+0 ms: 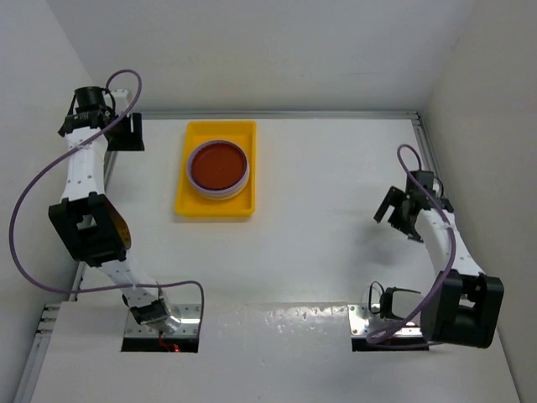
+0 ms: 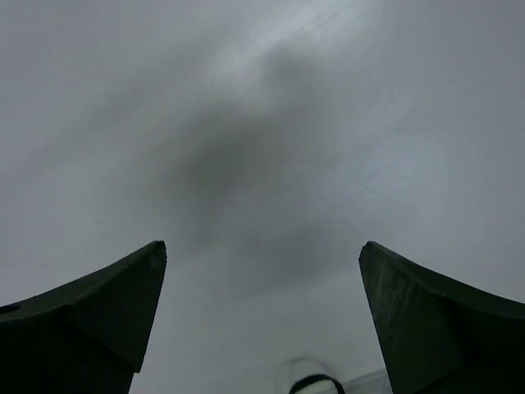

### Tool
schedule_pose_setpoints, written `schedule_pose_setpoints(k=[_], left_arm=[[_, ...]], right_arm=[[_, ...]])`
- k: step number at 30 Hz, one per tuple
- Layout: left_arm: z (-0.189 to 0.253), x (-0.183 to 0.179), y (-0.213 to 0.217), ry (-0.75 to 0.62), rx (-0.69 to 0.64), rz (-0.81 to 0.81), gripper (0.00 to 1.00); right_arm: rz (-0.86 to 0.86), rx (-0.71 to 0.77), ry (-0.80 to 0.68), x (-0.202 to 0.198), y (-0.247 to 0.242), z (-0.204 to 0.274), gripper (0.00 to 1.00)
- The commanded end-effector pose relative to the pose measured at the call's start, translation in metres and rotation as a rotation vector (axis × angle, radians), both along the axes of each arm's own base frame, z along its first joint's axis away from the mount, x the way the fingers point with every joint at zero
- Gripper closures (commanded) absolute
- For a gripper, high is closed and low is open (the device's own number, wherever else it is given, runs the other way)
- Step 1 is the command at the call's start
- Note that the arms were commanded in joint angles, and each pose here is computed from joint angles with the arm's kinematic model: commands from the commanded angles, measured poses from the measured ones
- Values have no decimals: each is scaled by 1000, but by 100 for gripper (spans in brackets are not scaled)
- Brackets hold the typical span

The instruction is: Place the plates into the plastic bin on the countertop

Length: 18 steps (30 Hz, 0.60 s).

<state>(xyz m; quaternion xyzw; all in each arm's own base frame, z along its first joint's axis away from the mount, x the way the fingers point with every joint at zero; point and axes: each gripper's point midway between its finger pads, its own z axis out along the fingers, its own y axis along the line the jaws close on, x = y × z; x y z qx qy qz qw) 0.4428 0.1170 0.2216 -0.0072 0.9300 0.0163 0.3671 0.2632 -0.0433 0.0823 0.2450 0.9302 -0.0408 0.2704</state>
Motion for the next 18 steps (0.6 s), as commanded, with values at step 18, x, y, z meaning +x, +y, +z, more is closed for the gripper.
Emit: schedule_pose_setpoints(k=[18], left_arm=[[-48,-122,-23,81,40,12,29]], right_arm=[[41,252,-200,-25,41,51,0]])
